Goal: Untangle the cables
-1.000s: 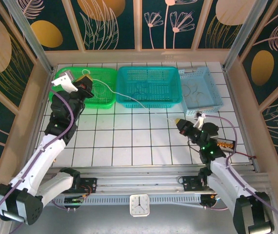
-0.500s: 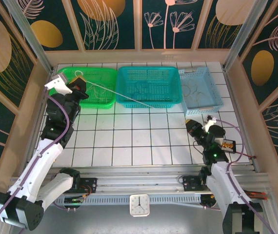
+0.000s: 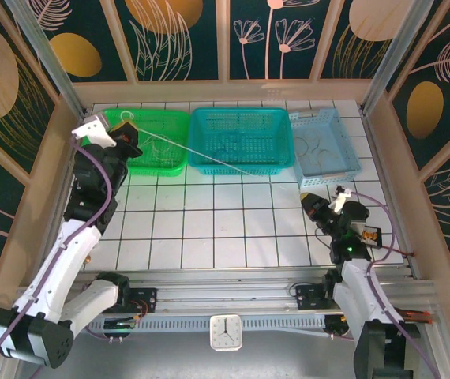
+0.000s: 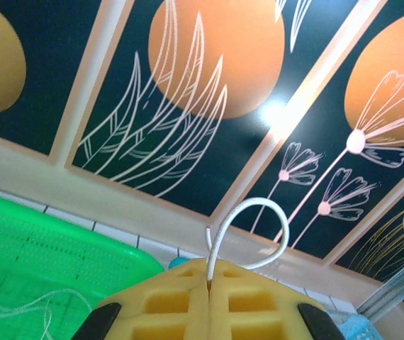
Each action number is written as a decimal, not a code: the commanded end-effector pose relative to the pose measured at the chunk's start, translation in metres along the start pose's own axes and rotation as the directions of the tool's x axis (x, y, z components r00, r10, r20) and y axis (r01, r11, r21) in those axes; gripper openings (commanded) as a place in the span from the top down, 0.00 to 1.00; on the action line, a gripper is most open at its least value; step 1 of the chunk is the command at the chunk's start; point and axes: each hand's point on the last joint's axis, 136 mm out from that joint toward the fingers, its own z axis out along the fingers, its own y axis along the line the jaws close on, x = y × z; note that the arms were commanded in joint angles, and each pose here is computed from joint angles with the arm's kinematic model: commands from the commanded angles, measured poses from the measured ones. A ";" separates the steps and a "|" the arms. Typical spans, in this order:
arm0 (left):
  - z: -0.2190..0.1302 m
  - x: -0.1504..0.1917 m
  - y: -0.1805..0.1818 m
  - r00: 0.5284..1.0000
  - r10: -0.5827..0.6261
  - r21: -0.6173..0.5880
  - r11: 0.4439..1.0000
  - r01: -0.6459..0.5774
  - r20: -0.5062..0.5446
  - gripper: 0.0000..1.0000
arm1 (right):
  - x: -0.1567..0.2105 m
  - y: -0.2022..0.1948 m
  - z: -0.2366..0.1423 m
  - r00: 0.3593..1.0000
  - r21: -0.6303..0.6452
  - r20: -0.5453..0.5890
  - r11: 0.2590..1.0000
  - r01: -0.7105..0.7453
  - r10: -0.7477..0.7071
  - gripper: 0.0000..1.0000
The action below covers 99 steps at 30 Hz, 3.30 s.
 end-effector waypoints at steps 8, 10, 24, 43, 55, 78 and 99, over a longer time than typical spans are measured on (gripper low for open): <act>0.021 -0.088 -0.035 0.976 0.053 0.039 0.997 -0.063 0.210 1.00 | 0.013 0.040 0.017 0.985 -0.076 -0.091 0.988 0.137 -0.144 0.69; 0.025 -0.099 -0.042 0.972 0.070 0.042 0.996 -0.082 0.225 1.00 | 0.013 0.048 0.019 0.983 -0.090 -0.098 0.985 0.147 -0.156 0.55; 0.039 -0.185 -0.063 0.877 0.322 -0.125 0.947 -0.296 0.357 1.00 | -0.022 0.100 0.021 0.975 -0.126 -0.044 0.969 0.212 -0.219 0.31; 0.102 -0.206 -0.053 0.813 0.467 -0.266 0.880 -0.392 0.347 1.00 | -0.045 0.114 0.019 0.965 -0.103 -0.022 0.960 0.259 -0.263 0.30; 0.140 -0.125 0.035 0.860 0.484 -0.349 0.844 -0.409 0.163 1.00 | -0.054 0.119 0.010 0.963 -0.103 0.002 0.958 0.269 -0.270 0.29; 0.102 -0.044 0.035 0.967 0.251 -0.112 0.961 -0.254 -0.036 0.01 | -0.063 0.115 0.010 0.938 -0.044 0.027 0.937 0.346 -0.345 0.01; -0.058 0.077 0.165 0.919 0.385 -0.419 0.851 -0.317 0.086 0.01 | -0.135 -0.013 -0.001 0.676 0.611 0.233 0.646 0.458 -0.700 0.01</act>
